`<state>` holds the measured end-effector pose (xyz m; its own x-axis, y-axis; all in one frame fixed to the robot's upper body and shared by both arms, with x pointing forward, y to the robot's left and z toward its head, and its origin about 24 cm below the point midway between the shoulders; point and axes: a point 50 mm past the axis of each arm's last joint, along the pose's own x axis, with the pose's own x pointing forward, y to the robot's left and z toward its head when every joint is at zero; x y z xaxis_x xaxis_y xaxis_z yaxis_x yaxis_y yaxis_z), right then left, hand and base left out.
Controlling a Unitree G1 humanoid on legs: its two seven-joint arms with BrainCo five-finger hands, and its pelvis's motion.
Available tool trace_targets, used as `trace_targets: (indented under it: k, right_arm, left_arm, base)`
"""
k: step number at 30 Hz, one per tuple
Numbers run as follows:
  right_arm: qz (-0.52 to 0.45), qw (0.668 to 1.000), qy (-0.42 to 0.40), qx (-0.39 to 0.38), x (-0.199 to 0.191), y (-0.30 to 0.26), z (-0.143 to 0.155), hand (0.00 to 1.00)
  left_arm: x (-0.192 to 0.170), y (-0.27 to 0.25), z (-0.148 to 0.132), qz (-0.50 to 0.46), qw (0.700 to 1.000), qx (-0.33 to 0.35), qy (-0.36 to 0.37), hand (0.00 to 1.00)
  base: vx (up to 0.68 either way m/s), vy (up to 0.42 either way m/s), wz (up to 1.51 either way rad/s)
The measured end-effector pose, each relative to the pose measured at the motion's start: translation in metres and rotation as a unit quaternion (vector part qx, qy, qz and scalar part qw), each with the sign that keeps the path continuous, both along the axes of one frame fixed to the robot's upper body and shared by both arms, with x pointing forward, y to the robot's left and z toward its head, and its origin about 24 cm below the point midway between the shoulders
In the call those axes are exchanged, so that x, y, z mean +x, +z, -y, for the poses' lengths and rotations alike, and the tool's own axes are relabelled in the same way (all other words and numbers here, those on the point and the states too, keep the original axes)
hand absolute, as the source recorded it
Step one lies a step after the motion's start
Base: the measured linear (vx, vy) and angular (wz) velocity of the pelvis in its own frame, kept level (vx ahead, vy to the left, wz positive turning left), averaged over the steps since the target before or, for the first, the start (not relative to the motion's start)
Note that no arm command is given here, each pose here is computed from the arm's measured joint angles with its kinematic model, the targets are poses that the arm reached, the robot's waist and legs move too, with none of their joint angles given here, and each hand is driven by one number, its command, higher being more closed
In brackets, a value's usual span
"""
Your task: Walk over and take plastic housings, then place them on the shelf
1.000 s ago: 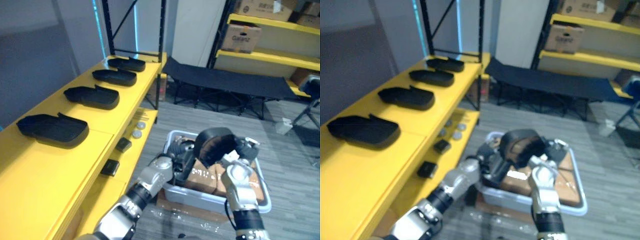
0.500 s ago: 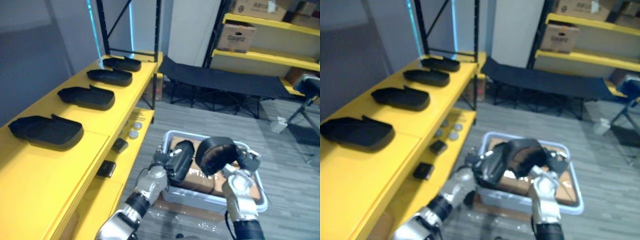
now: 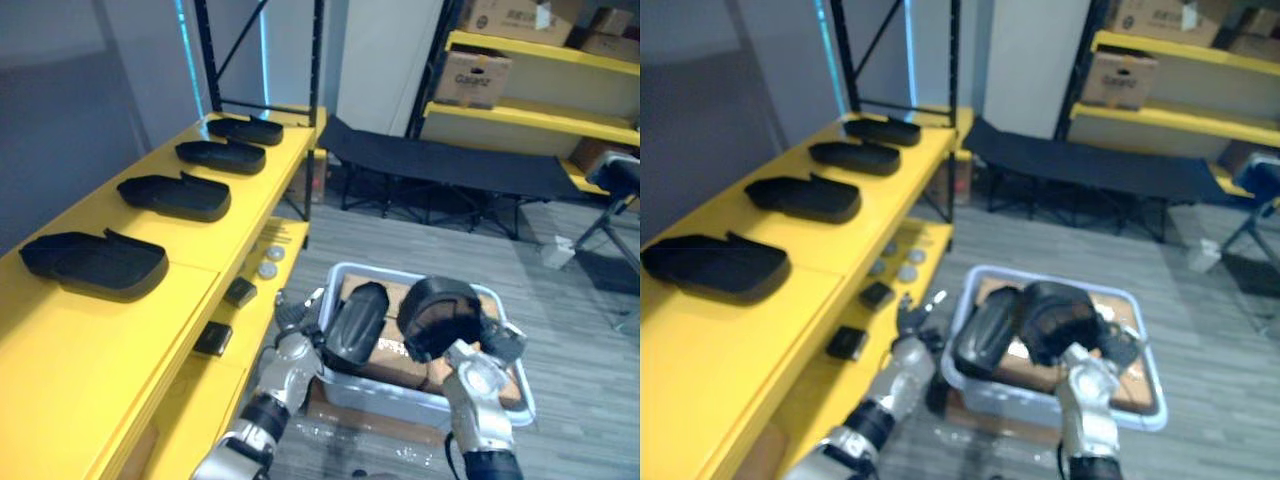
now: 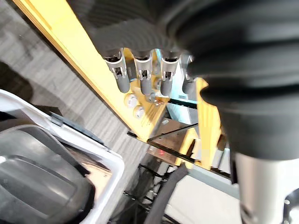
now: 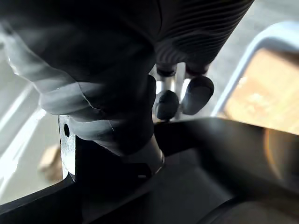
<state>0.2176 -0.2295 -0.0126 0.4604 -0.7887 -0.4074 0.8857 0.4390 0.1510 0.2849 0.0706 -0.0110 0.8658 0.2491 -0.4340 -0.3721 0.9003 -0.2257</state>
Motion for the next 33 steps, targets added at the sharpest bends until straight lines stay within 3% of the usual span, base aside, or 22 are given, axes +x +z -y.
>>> trace_targets:
  k: [9,17,23,33]
  right_arm:
    - [-0.014,0.988,-0.09,0.129,-0.024,-0.032,0.012,1.0]
    - [-0.014,0.984,-0.102,0.148,-0.029,-0.04,0.012,1.0]
    - [-0.005,0.984,-0.094,0.149,-0.028,-0.04,0.011,1.0]
    - [0.011,0.987,-0.066,0.145,-0.022,-0.036,0.004,1.0]
  left_arm:
    - [-0.001,0.023,0.008,0.087,0.994,0.004,-0.072,0.0]
    - [-0.009,0.032,0.023,0.134,0.978,0.045,-0.152,0.0]
    - [-0.023,0.065,0.056,0.257,0.92,0.125,-0.269,0.0]
    - [-0.045,0.075,0.086,0.325,0.855,0.198,-0.353,0.0]
  base:
    - [0.0,-0.01,0.1]
    - [0.01,-0.004,0.09]
    - [0.02,0.001,0.09]
    - [0.0,0.0,0.0]
